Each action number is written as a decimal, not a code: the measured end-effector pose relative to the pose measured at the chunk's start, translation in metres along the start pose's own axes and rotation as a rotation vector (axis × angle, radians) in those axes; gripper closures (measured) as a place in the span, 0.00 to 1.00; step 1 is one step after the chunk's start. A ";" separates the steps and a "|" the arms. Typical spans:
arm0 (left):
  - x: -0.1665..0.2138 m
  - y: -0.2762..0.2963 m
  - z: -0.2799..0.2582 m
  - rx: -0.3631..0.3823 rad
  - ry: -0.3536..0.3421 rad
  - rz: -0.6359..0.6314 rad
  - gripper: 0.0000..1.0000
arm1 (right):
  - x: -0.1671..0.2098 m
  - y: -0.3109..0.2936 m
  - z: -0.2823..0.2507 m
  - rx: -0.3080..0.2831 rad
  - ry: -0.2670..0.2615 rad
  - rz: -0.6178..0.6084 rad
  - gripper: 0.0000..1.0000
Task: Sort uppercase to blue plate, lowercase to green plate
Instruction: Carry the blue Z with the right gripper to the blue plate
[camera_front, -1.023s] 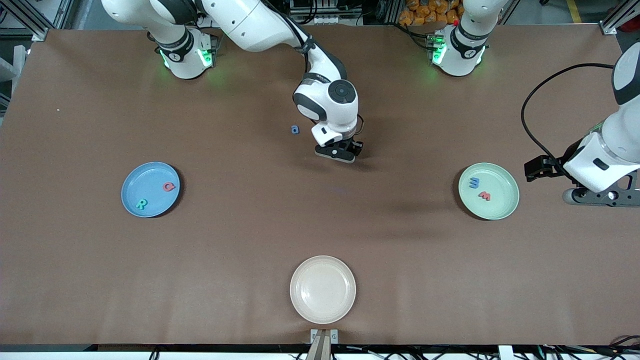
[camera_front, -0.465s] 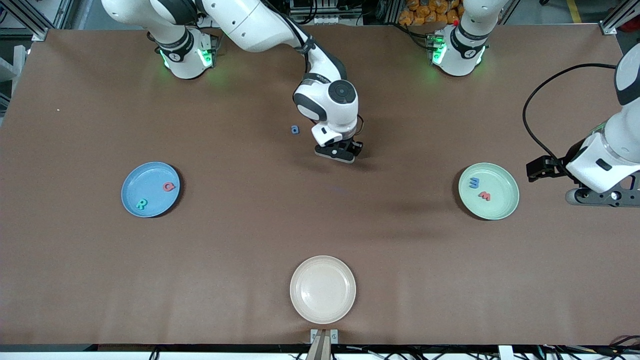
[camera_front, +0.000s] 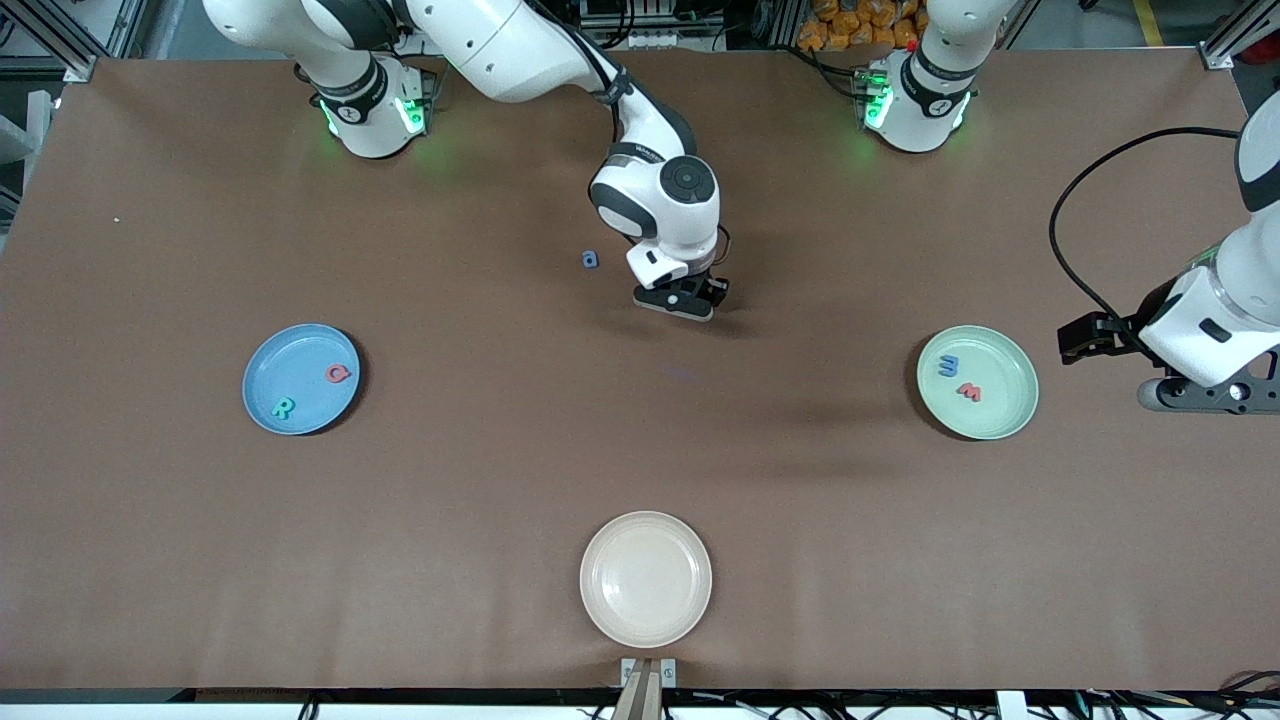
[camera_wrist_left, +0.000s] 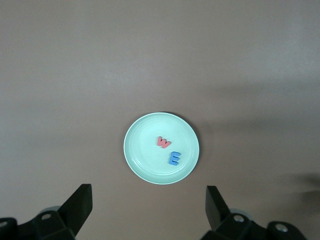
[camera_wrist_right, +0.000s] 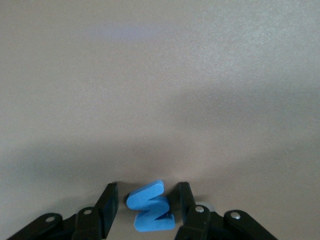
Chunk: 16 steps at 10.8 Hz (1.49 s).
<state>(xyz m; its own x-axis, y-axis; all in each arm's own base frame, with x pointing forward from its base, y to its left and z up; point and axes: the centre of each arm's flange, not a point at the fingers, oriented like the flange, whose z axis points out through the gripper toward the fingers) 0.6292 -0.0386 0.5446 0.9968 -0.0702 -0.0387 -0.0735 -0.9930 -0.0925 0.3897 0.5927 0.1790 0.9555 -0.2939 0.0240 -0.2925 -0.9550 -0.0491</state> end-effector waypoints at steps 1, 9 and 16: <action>0.000 0.000 0.000 0.000 0.000 0.000 0.00 | 0.000 0.000 -0.001 -0.005 -0.001 0.000 0.49; 0.000 -0.004 0.001 -0.001 -0.002 -0.006 0.00 | 0.001 0.000 -0.002 -0.012 -0.002 0.000 0.63; 0.004 0.000 0.011 -0.020 -0.010 0.007 0.00 | 0.075 0.021 -0.017 -0.033 -0.030 -0.056 0.63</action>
<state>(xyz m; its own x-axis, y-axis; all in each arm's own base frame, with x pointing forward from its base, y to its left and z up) 0.6329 -0.0382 0.5336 0.9959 -0.0760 -0.0487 -0.0794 -0.9942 -0.0723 0.4548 0.5499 0.1965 0.9710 -0.2389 -0.0046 -0.2389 -0.9709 -0.0156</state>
